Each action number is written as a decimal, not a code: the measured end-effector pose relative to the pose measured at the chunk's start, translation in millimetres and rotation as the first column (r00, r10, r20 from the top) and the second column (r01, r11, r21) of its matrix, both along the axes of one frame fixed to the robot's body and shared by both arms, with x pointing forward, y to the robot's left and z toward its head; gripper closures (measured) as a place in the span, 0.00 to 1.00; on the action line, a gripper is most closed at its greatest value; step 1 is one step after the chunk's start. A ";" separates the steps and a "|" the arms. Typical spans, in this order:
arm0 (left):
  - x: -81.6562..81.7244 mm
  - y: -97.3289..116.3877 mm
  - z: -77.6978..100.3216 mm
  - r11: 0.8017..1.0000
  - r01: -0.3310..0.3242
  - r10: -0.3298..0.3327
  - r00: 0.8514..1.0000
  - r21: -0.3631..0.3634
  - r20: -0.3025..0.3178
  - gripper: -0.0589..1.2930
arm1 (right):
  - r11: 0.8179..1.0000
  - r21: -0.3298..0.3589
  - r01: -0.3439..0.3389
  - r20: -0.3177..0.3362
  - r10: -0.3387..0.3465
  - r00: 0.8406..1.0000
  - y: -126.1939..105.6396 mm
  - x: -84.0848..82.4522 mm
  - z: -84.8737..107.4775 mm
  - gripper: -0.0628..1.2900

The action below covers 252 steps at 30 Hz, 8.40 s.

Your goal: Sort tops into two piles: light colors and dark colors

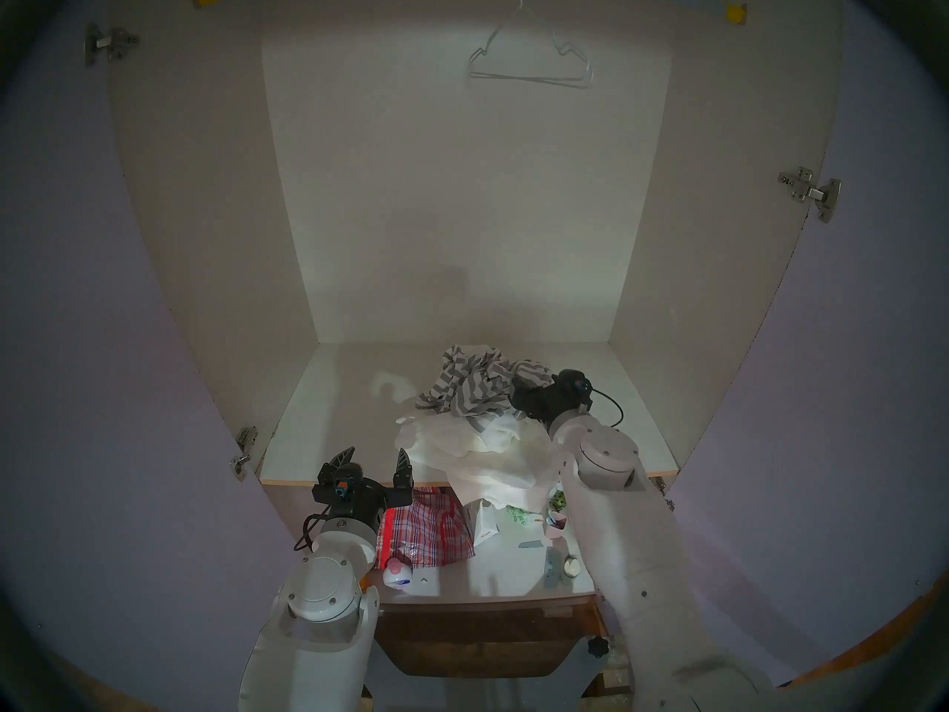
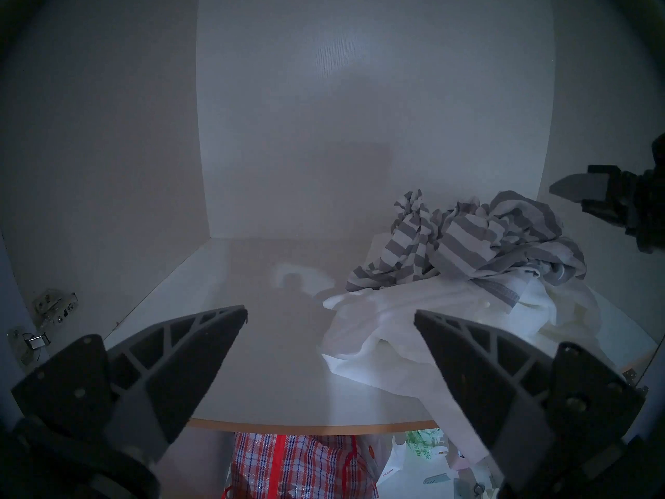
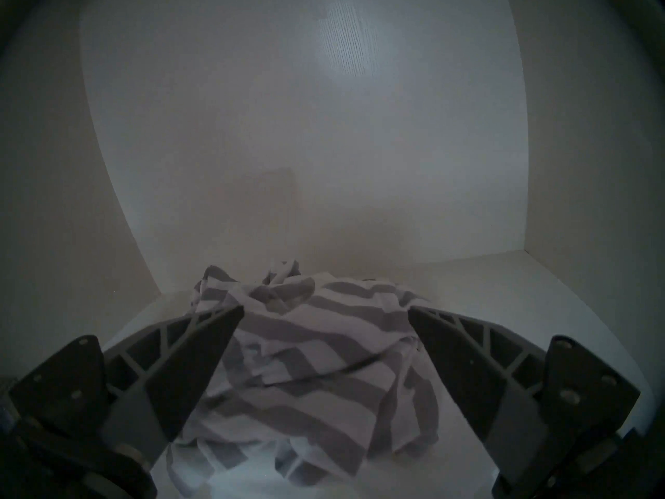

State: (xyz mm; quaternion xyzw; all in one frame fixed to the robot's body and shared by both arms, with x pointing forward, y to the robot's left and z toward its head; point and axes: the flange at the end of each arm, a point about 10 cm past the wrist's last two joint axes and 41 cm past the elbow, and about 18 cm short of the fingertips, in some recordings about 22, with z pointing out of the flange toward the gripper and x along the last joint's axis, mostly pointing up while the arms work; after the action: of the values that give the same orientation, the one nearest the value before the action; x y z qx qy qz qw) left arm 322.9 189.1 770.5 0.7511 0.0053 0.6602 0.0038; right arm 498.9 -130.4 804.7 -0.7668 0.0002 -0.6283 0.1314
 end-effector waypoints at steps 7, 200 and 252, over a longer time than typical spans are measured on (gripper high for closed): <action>0.1 0.1 -0.6 1.000 -0.001 0.001 1.000 0.000 -0.001 0.02 | 0.999 -0.010 -0.042 -0.125 0.040 0.991 6.4 20.0 -33.6 0.03; 160.3 -21.8 -1.2 0.336 0.773 -0.711 0.583 0.538 -0.393 0.02 | 0.864 -0.486 -0.135 0.369 0.343 0.864 -154.5 -37.8 11.6 0.03; 203.3 -57.2 2.3 0.153 0.782 -0.649 0.541 0.605 -0.535 0.02 | 0.865 -0.483 -0.134 0.370 0.341 0.864 -154.0 -37.4 11.4 0.03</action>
State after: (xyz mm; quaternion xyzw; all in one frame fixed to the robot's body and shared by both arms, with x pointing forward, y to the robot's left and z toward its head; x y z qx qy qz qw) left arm 526.2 132.0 772.8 0.6206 -0.6463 0.4436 -0.0204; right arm 461.5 -284.4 816.1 -0.6062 -0.2690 -0.7479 0.0292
